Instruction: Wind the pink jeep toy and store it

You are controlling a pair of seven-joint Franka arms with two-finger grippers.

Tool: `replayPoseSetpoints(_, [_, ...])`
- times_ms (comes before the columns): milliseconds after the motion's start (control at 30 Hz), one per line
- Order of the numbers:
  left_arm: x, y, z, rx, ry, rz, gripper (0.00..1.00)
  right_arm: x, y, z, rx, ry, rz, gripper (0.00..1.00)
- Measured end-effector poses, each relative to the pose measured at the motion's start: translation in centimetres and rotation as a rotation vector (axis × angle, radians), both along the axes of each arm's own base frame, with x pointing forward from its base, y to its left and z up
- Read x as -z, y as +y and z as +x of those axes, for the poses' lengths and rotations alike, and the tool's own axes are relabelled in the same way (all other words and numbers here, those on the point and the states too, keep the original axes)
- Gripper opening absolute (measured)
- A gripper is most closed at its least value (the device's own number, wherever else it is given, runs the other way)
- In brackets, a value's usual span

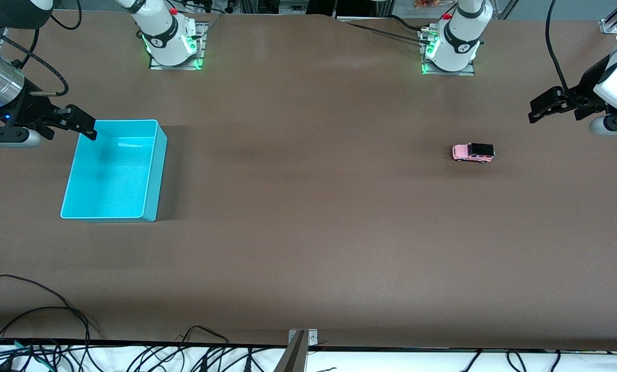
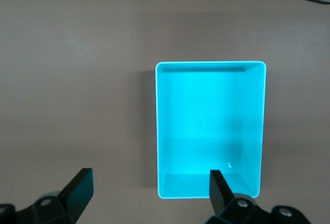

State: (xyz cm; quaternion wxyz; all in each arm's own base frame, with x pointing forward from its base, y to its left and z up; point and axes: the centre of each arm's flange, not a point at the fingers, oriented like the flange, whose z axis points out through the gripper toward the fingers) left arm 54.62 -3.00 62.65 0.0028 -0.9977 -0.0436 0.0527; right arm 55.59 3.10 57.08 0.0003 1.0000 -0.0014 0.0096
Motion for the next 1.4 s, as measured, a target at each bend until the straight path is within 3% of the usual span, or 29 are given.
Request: replayPoseSetpoints(1402, [0.0, -1.4, -0.1, 0.025, 0.000, 0.000, 1.00, 0.0, 0.1, 0.0, -0.002, 0.000, 0.000, 1.00])
